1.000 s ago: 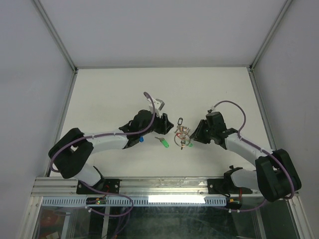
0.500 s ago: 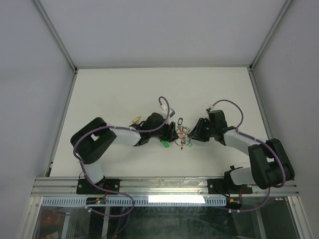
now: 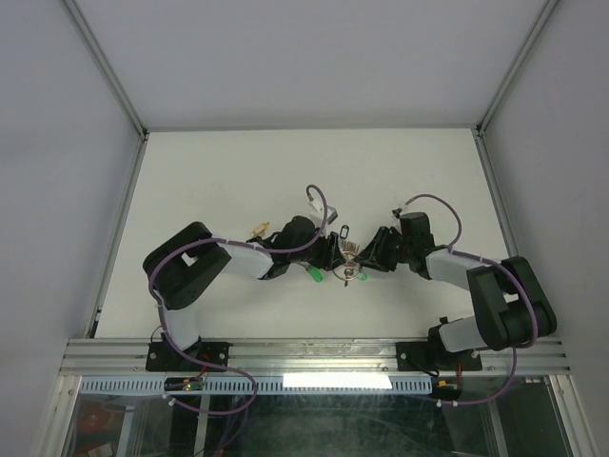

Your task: Put the keys on the keyring

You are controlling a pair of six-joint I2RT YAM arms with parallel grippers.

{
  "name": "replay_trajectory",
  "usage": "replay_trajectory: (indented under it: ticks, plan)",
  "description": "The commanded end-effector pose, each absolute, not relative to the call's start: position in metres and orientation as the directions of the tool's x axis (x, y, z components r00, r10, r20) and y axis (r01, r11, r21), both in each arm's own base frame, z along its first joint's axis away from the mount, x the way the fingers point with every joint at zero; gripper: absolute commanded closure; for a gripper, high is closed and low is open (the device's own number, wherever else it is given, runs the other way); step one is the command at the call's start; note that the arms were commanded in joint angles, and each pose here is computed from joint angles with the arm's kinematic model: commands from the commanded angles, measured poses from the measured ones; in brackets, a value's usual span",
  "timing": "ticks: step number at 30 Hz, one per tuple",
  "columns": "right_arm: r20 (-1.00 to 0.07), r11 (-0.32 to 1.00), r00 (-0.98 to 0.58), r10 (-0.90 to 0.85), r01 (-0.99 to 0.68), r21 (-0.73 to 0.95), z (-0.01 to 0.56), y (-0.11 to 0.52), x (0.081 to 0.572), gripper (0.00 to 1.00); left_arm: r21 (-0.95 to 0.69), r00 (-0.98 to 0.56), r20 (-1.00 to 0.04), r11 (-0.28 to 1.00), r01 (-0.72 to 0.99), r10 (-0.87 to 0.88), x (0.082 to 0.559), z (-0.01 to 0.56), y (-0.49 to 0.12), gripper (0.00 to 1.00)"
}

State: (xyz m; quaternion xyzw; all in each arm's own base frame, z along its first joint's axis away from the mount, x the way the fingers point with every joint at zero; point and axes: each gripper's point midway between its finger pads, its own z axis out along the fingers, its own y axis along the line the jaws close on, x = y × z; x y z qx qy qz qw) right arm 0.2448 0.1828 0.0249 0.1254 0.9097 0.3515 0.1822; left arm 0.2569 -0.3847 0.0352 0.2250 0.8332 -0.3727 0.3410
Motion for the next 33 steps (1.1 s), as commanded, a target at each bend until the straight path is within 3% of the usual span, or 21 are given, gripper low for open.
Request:
replay_trajectory:
  ticks: [1, 6, 12, 17, 22, 26, 29, 33]
  plan:
    - [-0.219, 0.671, -0.902, 0.372, 0.098, 0.735, 0.025, 0.193, 0.245, 0.7, -0.508, -0.703, -0.696, 0.592, 0.626, 0.147, 0.243, 0.024, -0.392, 0.58]
    - [-0.196, 0.649, -0.905, 0.378, 0.108, 0.753, 0.023, 0.196, 0.244, 0.73, -0.518, -0.711, -0.688, 0.586, 0.623, 0.148, 0.24, 0.02, -0.392, 0.58]
    - [-0.231, 0.675, -0.887, 0.4, 0.115, 0.728, 0.026, 0.189, 0.247, 0.89, -0.512, -0.703, -0.698, 0.592, 0.622, 0.136, 0.241, 0.024, -0.389, 0.59]
    - [-0.289, 0.687, -0.853, 0.435, 0.106, 0.719, 0.041, 0.179, 0.251, 1.0, -0.483, -0.647, -0.759, 0.61, 0.628, 0.065, 0.255, 0.068, -0.381, 0.57]
    - [-0.317, 0.645, -0.82, 0.475, 0.08, 0.76, 0.067, 0.181, 0.255, 1.0, -0.408, -0.506, -0.863, 0.613, 0.677, -0.015, 0.265, 0.143, -0.368, 0.41]
    - [-0.315, 0.62, -0.809, 0.496, 0.076, 0.781, 0.083, 0.183, 0.255, 1.0, -0.31, -0.394, -0.919, 0.592, 0.744, 0.015, 0.26, 0.182, -0.366, 0.02]
    - [-0.306, 0.601, -0.802, 0.513, 0.081, 0.795, 0.093, 0.184, 0.256, 1.0, -0.156, -0.287, -0.951, 0.62, 0.769, 0.117, 0.251, 0.196, -0.365, 0.01]
    - [-0.301, 0.58, -0.797, 0.524, 0.074, 0.811, 0.108, 0.186, 0.259, 1.0, 0.095, -0.075, -0.96, 0.566, 0.819, 0.269, 0.235, 0.194, -0.358, 0.01]
